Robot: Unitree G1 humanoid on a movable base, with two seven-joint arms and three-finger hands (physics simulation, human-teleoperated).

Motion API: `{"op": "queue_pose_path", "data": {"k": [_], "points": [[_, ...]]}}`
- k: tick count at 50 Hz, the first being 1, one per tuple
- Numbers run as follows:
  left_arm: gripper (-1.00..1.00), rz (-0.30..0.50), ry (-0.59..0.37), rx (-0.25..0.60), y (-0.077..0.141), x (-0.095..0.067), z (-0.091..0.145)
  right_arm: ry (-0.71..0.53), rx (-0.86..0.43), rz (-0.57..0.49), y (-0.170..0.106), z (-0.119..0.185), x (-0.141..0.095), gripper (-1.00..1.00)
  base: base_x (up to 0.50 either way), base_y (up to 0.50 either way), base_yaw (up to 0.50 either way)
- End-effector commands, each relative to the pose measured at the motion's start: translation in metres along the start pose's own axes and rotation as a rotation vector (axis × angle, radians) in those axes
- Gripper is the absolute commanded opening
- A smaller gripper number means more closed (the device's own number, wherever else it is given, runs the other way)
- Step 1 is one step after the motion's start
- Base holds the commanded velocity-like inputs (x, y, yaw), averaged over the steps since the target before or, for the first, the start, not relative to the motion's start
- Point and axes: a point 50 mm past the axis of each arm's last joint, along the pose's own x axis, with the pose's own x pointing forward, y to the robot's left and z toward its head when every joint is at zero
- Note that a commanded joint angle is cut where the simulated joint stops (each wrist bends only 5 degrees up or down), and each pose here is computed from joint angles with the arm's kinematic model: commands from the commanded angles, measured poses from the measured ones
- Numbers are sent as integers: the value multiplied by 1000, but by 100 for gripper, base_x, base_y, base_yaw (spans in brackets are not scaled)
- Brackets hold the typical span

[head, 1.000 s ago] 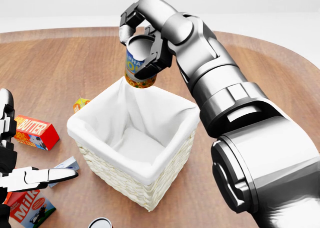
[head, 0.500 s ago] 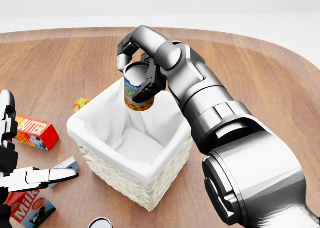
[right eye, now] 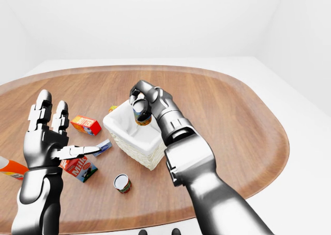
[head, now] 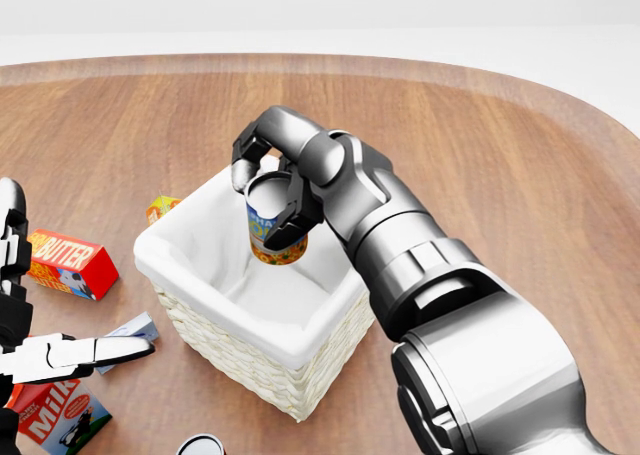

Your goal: Pick up the alphabet soup, and put it in the basket.

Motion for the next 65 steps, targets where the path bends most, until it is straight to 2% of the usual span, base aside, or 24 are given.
{"op": "queue_pose_path", "data": {"k": [1,25,65], "points": [[100,1,-2,0,0,0,0,4,50,8,11,-7,2,-100,0,0,0],[100,-1,12,3,0,0,-3,44,80,50,38,-25,5,-100,0,0,0],[100,1,15,3,0,0,-3,55,65,-52,26,-28,4,-100,0,0,0]]}}
